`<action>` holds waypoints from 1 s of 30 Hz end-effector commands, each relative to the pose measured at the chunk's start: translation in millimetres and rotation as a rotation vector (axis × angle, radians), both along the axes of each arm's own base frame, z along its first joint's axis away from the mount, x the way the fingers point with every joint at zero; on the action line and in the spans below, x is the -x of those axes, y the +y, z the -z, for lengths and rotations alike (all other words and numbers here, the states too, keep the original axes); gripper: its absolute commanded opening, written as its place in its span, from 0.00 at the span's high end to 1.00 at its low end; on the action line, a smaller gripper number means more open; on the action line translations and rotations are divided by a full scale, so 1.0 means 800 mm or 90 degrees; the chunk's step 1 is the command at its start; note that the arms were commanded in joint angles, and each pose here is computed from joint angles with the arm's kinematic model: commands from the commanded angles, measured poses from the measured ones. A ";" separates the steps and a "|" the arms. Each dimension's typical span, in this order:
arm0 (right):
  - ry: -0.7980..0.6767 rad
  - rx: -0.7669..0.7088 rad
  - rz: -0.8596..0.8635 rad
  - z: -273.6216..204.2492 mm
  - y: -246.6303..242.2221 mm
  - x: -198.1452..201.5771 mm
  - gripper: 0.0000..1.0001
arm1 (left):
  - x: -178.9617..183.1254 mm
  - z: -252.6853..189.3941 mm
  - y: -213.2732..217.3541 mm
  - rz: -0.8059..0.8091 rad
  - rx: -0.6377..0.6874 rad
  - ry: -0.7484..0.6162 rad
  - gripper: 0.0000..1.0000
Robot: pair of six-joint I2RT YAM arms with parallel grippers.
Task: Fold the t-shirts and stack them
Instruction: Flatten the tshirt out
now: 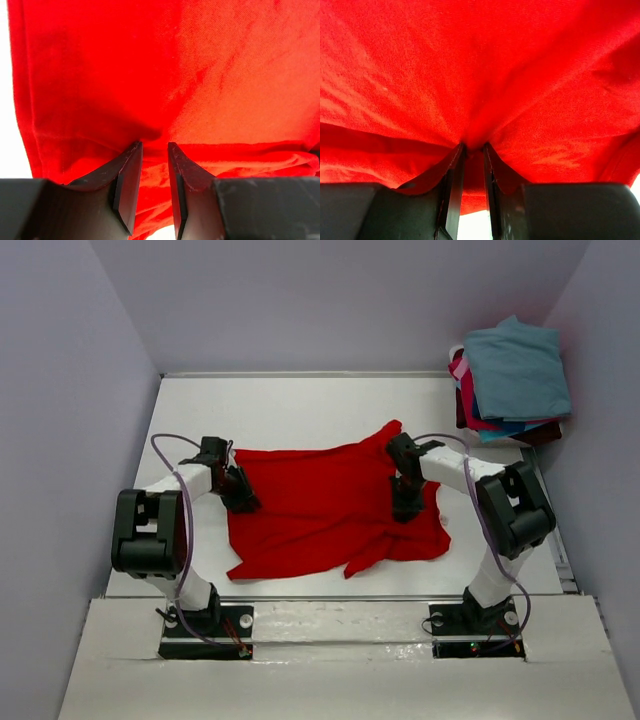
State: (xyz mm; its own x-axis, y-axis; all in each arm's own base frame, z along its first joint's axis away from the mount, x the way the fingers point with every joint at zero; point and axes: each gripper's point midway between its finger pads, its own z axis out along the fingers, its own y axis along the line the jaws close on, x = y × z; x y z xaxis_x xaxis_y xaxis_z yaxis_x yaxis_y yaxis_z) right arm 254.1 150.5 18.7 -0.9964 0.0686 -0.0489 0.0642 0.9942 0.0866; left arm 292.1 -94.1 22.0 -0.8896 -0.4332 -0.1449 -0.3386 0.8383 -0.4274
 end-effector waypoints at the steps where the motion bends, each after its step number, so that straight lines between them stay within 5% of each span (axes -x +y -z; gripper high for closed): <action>1: 0.037 0.007 0.013 -0.002 -0.003 0.037 0.73 | 0.026 -0.010 0.003 0.007 0.001 0.011 0.61; 6: -0.017 0.017 0.034 -0.029 -0.004 0.014 0.72 | 0.024 -0.027 0.006 0.011 -0.006 -0.006 0.59; 11: -0.137 0.008 0.051 -0.091 0.012 -0.055 0.50 | -0.005 -0.073 0.011 0.010 -0.026 -0.059 0.51; 14: -0.194 -0.001 0.056 -0.124 0.024 -0.095 0.23 | -0.028 -0.101 0.015 0.010 -0.039 -0.096 0.45; 15: -0.208 0.000 0.055 -0.132 0.026 -0.104 0.00 | -0.039 -0.111 0.016 0.010 -0.043 -0.111 0.43; 24: -0.243 -0.002 0.050 -0.146 0.054 -0.172 0.01 | -0.089 -0.097 0.004 -0.003 -0.011 -0.115 0.40; 30: -0.244 0.015 0.084 -0.123 0.042 -0.216 0.21 | -0.118 -0.061 0.007 -0.001 -0.028 -0.090 0.40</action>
